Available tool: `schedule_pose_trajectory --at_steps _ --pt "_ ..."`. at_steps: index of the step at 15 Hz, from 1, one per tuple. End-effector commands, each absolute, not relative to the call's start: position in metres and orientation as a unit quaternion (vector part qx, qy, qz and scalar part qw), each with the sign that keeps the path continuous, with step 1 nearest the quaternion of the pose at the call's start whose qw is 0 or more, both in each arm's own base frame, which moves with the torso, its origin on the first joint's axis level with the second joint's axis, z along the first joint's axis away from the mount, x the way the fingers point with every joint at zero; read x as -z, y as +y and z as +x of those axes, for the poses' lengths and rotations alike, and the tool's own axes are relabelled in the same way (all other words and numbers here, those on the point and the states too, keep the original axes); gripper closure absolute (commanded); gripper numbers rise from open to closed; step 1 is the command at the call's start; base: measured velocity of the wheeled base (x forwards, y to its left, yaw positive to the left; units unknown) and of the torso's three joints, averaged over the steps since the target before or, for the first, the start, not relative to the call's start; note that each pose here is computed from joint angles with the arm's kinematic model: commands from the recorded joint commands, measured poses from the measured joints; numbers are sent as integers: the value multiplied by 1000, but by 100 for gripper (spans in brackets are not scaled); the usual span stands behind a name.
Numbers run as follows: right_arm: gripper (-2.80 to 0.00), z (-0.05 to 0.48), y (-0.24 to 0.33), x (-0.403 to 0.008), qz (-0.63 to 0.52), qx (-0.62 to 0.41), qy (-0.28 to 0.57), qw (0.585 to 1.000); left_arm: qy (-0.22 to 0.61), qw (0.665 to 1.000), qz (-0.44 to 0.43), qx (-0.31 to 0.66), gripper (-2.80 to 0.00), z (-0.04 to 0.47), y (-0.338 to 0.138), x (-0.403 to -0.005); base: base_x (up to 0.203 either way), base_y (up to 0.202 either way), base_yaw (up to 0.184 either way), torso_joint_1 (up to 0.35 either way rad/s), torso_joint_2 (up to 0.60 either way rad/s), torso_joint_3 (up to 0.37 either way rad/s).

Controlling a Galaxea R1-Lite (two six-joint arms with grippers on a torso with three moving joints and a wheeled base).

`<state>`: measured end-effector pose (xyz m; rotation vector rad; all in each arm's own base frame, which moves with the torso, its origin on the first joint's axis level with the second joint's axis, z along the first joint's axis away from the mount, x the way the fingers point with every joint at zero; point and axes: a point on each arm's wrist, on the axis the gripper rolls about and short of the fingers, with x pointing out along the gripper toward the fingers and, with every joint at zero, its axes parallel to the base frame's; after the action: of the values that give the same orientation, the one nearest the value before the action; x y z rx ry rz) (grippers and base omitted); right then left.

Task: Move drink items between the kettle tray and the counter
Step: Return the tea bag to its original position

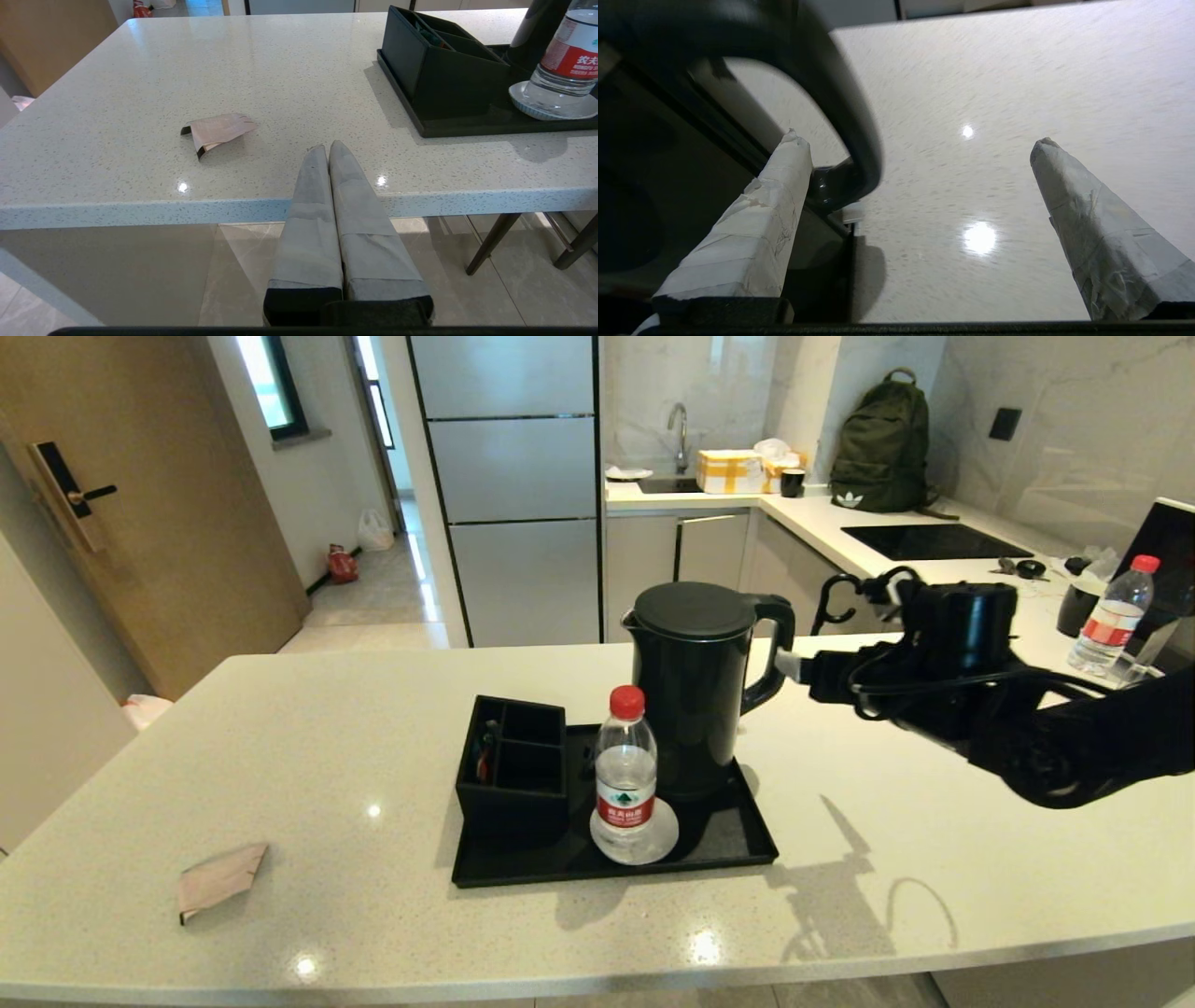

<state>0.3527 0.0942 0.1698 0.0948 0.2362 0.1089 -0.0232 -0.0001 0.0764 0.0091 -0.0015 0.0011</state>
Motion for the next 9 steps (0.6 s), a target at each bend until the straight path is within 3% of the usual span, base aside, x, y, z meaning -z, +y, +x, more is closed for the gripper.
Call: schedule_pose_trajectory --at_steps 1,4,5,9 --pt "-280 294 68 -241 65 -41 50 996 0 1000 5 -1 0 -23 0 -76 0 0 0 0 0 0" --pt "-280 229 44 -272 83 -14 66 994 0 1000 5 -1 0 -23 0 -76 0 0 0 0 0 0" --pt "0 208 38 -276 89 -2 79 993 0 1000 5 -1 0 -23 0 -76 0 0 0 0 0 0" --pt "0 127 15 -288 95 143 94 981 0 1000 5 -1 0 -23 0 -76 0 0 0 0 0 0"
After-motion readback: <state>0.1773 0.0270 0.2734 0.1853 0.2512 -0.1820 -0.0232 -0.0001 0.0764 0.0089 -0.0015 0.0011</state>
